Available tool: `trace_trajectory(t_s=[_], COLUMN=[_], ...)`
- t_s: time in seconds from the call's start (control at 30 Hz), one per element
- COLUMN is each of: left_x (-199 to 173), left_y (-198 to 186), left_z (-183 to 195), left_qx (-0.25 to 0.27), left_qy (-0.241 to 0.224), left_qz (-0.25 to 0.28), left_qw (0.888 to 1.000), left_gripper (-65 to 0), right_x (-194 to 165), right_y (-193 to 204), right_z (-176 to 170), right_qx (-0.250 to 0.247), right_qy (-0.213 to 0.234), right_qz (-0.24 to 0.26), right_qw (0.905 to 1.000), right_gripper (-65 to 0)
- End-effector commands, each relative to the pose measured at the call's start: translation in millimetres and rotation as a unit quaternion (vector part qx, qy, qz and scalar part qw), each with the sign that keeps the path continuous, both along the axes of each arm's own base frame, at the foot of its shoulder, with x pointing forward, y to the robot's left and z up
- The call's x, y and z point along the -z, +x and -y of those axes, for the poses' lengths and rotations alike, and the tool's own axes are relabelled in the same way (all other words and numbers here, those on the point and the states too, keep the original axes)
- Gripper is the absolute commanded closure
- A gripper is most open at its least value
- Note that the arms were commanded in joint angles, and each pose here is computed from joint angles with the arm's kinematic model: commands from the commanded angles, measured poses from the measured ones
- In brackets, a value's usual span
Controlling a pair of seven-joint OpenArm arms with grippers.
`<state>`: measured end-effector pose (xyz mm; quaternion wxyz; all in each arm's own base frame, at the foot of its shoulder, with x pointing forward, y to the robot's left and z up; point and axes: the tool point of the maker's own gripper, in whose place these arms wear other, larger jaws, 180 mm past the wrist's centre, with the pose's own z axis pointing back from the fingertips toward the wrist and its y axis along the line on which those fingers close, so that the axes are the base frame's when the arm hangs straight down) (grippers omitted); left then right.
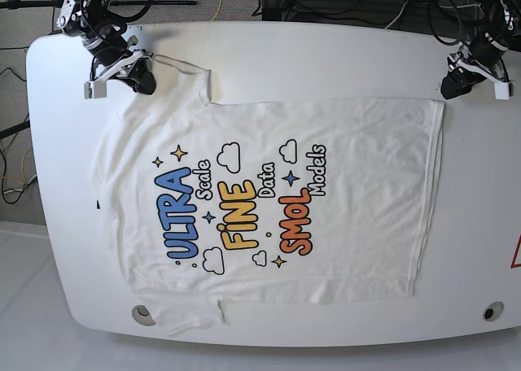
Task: Fold the T-shirt properly
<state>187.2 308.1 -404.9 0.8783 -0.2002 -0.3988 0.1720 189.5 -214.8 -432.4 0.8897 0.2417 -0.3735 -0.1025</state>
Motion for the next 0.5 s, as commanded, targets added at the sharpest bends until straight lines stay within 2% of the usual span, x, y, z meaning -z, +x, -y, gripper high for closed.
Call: trace_trajectory(t_s=[0.0, 0.37, 0.47], left_x=[-9, -1, -1], left_y=[5, 9, 10], left_z=[-6, 5, 5], left_qx=[0.000, 0.002, 0.005], left_qy=[0.006, -0.025, -0.024], left_qz=[0.017, 0.019, 0.019], left_qw=[1.000, 1.000, 1.000], left_gripper=[-22.4, -22.6, -24.8], right_x=[5, 4, 4], right_y=[-7, -6, -6], right_z=[4, 5, 4], right_qx=[-0.009, -0.009, -0.008], right_qy=[-0.017, -0.018, -0.016], right_qz=[-0.021, -0.019, -0.018], right_qw=[0.9996, 0.9996, 0.9997], right_gripper=[0.0, 0.0, 0.0])
